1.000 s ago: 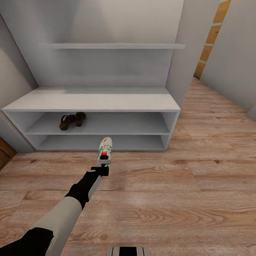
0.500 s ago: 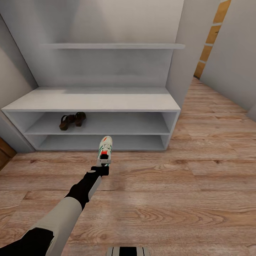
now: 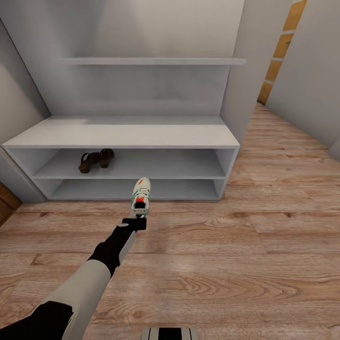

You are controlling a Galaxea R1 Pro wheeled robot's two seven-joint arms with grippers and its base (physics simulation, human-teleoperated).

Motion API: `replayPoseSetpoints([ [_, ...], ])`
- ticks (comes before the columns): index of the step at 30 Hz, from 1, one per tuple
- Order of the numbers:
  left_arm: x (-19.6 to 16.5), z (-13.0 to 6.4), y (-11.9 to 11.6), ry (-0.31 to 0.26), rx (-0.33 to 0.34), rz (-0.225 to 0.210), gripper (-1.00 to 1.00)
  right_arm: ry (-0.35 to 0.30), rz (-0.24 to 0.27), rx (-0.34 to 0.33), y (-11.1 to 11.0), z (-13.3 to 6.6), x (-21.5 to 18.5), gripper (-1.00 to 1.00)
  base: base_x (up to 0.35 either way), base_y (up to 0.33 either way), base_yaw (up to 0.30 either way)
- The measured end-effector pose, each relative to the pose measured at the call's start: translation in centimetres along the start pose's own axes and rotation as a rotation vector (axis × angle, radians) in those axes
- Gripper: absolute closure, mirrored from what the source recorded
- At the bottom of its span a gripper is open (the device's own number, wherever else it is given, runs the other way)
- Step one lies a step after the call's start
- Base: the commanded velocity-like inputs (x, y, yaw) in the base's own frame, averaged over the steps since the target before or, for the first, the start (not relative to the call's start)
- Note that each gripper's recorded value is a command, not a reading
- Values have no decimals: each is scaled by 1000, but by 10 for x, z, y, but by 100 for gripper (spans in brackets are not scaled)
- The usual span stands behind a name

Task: Pick up the two gym shoes and the two sandals from the corridor floor and place them onto the hallstand (shoe rack) in the corridor, making sure they are on the rack and not on the floor. Arrange them so the two gym shoes are next to each other and the two sandals are next to each other.

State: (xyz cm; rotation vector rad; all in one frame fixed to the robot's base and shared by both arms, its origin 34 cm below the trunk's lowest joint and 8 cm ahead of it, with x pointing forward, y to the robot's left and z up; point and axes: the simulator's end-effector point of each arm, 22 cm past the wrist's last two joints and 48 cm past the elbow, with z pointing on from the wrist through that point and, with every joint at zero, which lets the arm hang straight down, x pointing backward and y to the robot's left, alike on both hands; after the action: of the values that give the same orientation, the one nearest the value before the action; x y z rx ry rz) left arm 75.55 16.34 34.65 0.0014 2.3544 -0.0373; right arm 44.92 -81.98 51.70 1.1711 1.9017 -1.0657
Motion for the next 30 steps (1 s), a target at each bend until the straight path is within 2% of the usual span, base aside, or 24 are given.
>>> replayPoseSetpoints([
  [3,-5,-2,-3,-1,6,0,100,1,0,0,0,0,0,100,0,0,0],
  [4,-1,-3,-4,35,9,5,100,0,0,0,0,0,0,100,0,0,0],
  [14,-8,-5,-6,49,12,9,100,0,0,0,0,0,0,100,0,0,0],
  [23,-25,-9,-6,46,15,14,100,0,-1,0,0,0,0,100,0,0,0],
  [26,-50,-15,-7,13,18,13,100,0,0,0,0,0,0,100,0,0,0],
  [30,-55,-18,-9,41,24,20,100,1,-1,0,0,0,0,100,0,0,0],
])
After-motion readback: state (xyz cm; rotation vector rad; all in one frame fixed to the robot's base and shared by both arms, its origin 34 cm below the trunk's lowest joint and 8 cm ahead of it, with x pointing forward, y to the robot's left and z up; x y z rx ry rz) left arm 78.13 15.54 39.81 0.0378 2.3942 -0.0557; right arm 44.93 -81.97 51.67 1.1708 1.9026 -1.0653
